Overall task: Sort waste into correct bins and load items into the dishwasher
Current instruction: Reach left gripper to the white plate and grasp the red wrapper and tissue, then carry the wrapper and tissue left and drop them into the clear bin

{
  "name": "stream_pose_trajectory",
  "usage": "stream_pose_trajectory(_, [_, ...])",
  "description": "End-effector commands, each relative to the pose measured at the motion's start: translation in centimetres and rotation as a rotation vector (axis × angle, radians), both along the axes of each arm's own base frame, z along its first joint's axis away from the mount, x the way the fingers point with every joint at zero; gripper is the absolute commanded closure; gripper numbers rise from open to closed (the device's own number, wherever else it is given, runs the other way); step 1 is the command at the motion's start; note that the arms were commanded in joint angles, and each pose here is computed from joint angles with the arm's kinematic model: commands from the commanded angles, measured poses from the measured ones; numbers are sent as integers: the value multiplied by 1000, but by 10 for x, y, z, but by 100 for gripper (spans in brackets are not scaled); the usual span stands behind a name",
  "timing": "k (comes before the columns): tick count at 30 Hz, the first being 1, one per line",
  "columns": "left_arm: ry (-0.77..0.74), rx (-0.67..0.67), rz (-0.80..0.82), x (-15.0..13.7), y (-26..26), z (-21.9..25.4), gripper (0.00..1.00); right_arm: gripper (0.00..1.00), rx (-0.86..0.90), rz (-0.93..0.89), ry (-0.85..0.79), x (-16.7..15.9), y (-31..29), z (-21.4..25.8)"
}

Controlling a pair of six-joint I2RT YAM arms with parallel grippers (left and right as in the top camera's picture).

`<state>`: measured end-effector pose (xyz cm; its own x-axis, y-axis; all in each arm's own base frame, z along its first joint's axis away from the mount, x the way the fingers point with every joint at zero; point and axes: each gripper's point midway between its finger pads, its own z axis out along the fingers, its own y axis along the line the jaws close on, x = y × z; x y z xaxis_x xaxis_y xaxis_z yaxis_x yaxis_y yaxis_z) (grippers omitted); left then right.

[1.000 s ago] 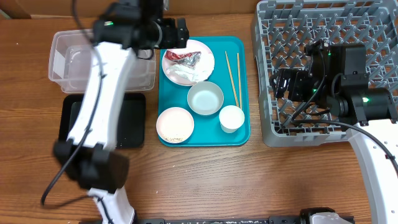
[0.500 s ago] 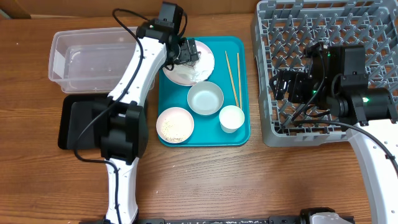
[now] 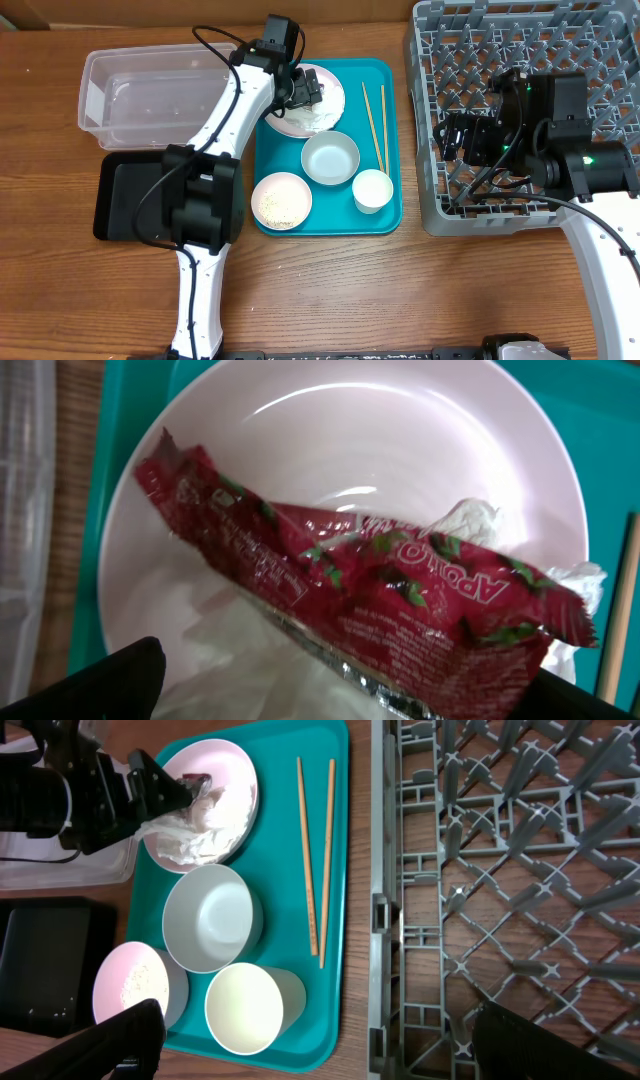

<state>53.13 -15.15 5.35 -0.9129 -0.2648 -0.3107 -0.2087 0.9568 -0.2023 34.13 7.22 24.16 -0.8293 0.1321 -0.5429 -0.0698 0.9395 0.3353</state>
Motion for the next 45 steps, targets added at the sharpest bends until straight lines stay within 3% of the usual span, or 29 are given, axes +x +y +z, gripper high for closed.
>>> stream_pose_trajectory(1, [18, -12, -4, 1, -11, -19, 0, 0, 9, 6, -37, 2, 3, 14])
stream_pose_trajectory(6, [50, -22, -12, 0, -15, -40, 1, 0, 9, 6, -37, 2, 3, 14])
stream_pose_trajectory(9, [58, -19, -12, -1, -15, -48, 11, 0, 8, 6, -35, 2, 3, 14])
stream_pose_trajectory(14, [47, -21, -12, 3, -15, -49, 54, 0, 8, 6, -27, 0, 3, 13])
stream_pose_trajectory(16, [38, -25, -12, 5, -16, -48, 80, 0, 8, 6, -27, 0, 3, 13])
stream_pose_trajectory(18, [30, -27, -12, 7, -16, -47, 96, 0, 8, 6, -27, 0, 3, 13])
stream_pose_trajectory(21, [-2, -60, -32, 14, -20, -29, 96, 0, 9, 6, -25, 0, 3, 13])
stream_pose_trajectory(27, [-73, -169, -37, 22, -13, 67, 96, 3, 8, 6, -18, -1, 3, 12])
stream_pose_trajectory(34, [-167, -142, 32, 2, 59, 181, 96, 3, 8, 6, -8, -3, 2, 10])
stream_pose_trajectory(38, [-153, -100, 74, -7, 111, 188, 96, 3, 8, 6, -11, -3, 3, 11])
stream_pose_trajectory(45, [-78, -9, 93, -6, 190, 149, 96, 3, 9, 8, 9, -7, 3, 8])
